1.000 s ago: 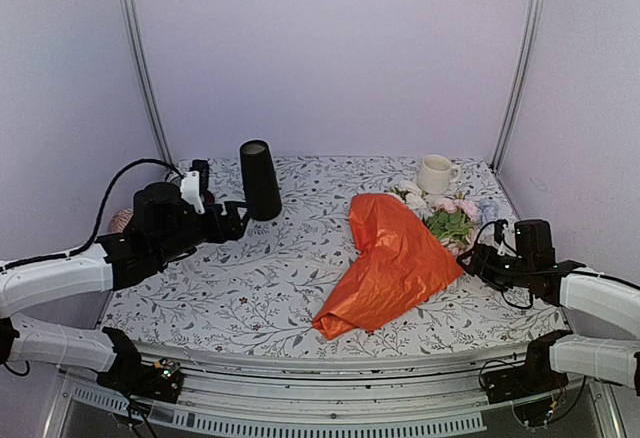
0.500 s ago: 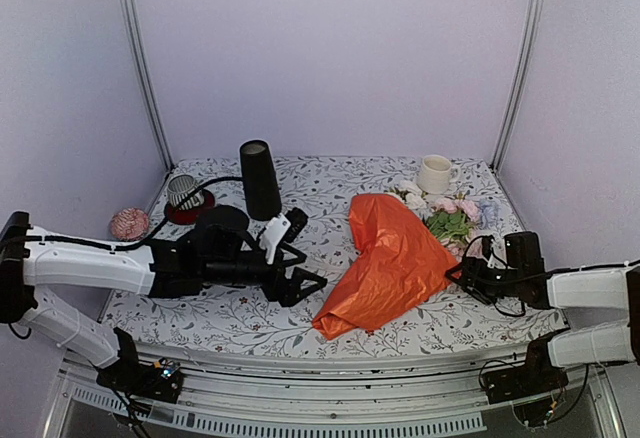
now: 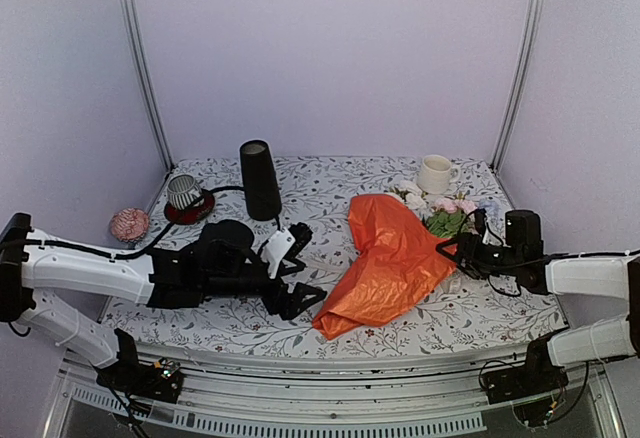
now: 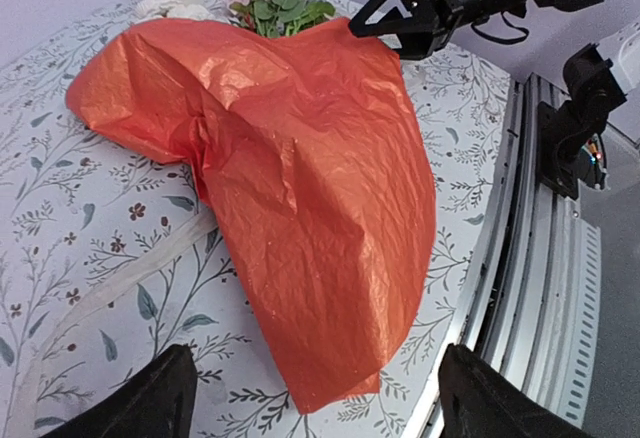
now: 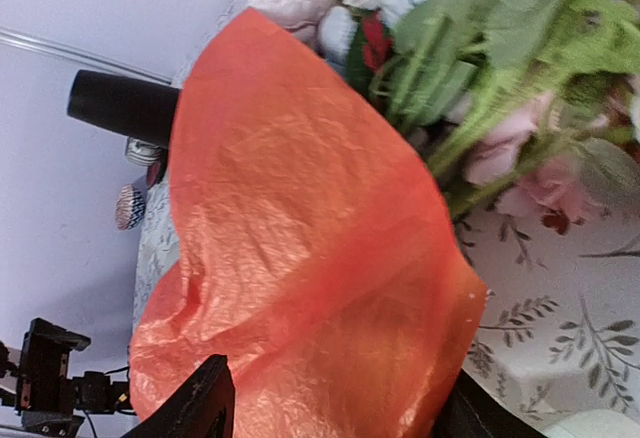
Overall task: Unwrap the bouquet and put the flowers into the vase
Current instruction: Untie the half-tied ribbon from the folded wrapping paper, then unfold the folded wrapping paper from the folded wrapping paper.
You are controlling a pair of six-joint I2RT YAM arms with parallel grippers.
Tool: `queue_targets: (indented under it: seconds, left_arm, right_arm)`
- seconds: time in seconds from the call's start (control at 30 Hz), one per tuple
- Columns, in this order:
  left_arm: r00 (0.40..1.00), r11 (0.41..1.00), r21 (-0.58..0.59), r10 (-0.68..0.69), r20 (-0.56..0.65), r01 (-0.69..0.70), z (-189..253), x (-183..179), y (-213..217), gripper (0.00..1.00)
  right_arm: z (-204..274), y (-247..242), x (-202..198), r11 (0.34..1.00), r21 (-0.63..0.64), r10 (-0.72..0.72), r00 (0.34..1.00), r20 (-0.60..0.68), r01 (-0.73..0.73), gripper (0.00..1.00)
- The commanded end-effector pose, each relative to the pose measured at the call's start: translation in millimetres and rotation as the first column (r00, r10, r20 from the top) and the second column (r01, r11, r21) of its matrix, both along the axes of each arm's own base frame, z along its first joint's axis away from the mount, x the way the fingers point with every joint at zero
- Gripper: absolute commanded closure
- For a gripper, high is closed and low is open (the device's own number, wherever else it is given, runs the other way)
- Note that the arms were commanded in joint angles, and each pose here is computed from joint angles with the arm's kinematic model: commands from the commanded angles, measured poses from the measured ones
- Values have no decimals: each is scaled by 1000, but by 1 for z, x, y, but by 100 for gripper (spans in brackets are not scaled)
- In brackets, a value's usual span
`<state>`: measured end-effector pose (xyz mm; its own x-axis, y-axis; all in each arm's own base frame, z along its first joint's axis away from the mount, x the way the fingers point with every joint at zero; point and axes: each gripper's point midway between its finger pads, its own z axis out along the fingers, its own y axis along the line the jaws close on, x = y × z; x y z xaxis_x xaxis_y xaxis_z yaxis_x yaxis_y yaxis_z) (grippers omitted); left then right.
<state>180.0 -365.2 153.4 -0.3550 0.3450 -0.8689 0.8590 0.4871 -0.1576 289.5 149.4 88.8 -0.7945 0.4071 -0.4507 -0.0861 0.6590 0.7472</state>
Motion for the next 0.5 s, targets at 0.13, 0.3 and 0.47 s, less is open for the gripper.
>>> queue_targets:
  seconds: [0.13, 0.3, 0.47]
  left_arm:
    - [994, 999, -20, 41, 99, -39, 20, 6, 7, 15]
    - [986, 994, -17, 110, 126, -108, 23, 13, 3, 17]
    - [981, 992, -17, 123, 150, -122, 30, 8, -10, 12]
  right_arm:
    - [74, 52, 13, 981, 95, 154, 973, 170, -171, 38]
    - [103, 74, 18, 968, 110, 197, 954, 226, -225, 39]
    - [126, 96, 24, 955, 111, 236, 933, 271, -274, 39]
